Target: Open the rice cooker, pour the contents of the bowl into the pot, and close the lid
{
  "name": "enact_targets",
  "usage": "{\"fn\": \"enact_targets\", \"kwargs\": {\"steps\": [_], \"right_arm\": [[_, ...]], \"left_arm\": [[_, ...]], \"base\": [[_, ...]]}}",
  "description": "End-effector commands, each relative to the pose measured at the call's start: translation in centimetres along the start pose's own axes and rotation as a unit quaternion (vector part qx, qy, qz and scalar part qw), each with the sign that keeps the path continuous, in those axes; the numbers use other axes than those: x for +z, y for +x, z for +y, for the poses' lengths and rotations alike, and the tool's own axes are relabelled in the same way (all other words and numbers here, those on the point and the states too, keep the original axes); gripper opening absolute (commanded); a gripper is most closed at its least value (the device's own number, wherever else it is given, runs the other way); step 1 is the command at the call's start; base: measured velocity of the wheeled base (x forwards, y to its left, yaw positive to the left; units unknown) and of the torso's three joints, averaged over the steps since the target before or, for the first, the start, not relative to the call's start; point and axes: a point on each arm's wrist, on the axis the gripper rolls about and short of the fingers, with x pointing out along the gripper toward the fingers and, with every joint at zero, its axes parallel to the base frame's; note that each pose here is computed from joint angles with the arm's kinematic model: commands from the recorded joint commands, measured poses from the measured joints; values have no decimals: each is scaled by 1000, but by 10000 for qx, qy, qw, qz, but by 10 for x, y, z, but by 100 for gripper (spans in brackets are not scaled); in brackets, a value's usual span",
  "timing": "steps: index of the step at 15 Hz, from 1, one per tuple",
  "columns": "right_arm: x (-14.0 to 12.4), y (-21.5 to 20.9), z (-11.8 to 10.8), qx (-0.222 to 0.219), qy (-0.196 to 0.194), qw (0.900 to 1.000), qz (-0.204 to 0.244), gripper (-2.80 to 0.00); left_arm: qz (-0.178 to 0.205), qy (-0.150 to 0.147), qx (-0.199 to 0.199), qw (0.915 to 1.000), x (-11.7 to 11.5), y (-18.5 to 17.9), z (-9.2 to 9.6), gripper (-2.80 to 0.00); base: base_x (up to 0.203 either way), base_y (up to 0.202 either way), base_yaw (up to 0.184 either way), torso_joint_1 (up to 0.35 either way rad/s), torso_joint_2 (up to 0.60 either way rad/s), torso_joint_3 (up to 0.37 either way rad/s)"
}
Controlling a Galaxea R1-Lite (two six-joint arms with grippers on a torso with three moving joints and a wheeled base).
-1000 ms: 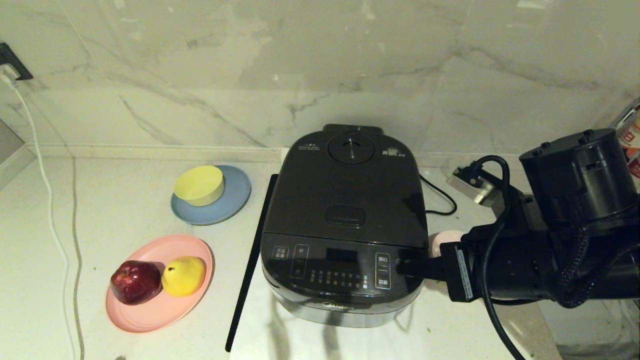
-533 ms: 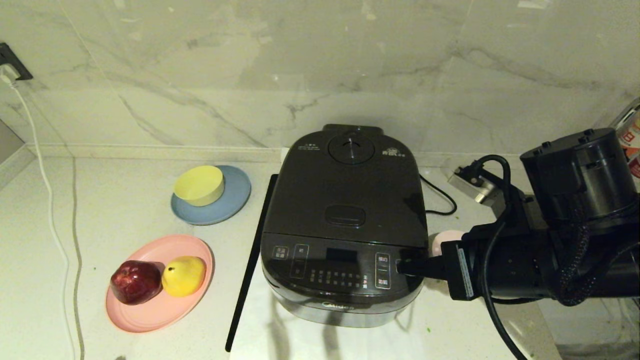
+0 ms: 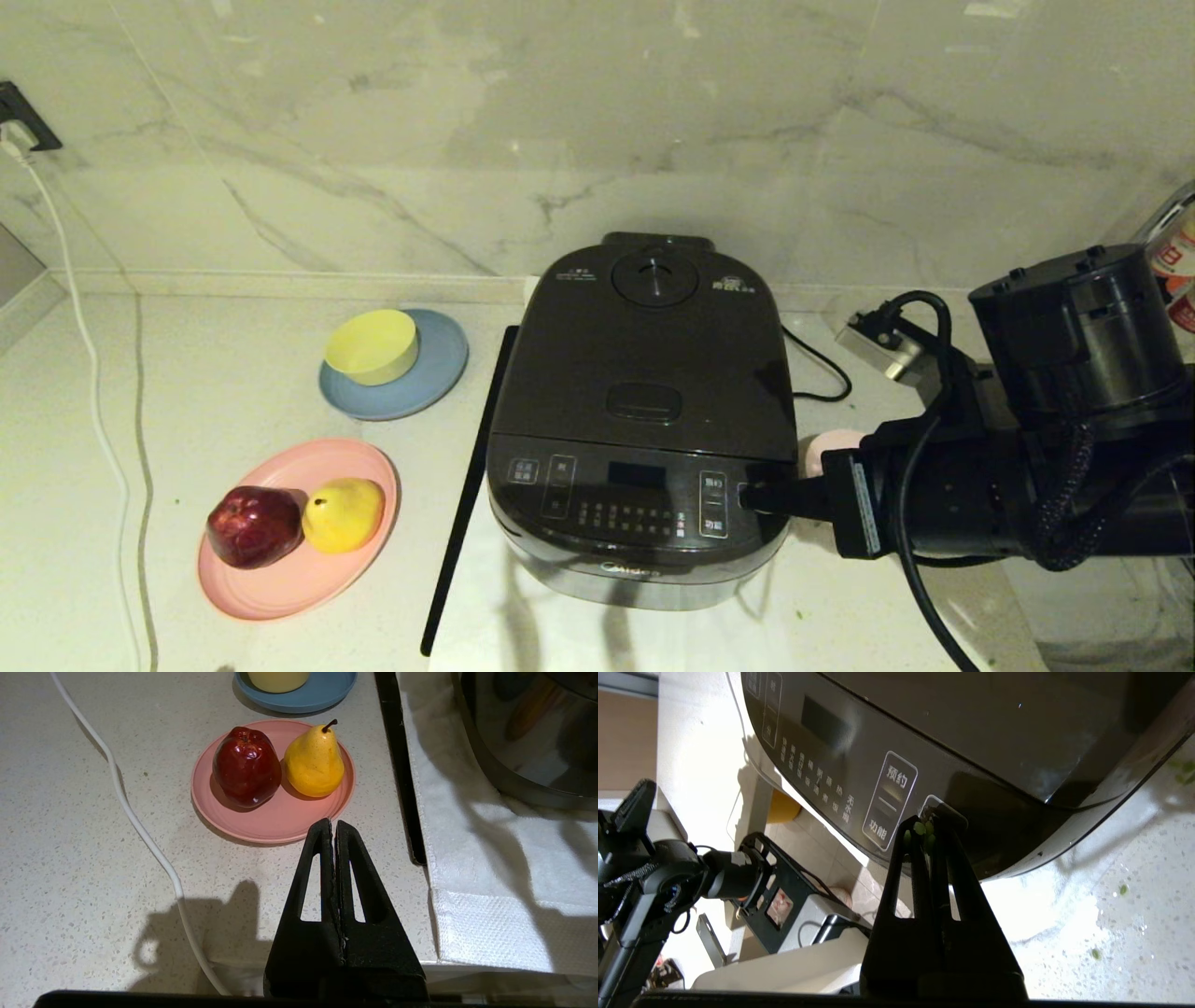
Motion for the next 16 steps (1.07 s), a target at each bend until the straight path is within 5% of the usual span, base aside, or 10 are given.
{"fn": "enact_targets", "kwargs": {"steps": [1,11,16], "right_arm": [[0,8,-6,-44,48,10000,-30,-280],[0,17,-12,-137,121,9998,47,-280],[6,-4,-4,16,37,9996,-280,-280]], "left_arm": [[-14,3,-1,10000,0,0,0,-280],[-14,3,-1,10000,0,0,0,-280],[-14,3,-1,10000,0,0,0,-280]], "base": [[0,0,0,0,0,0],[0,0,0,0,0,0],[0,0,0,0,0,0]]}}
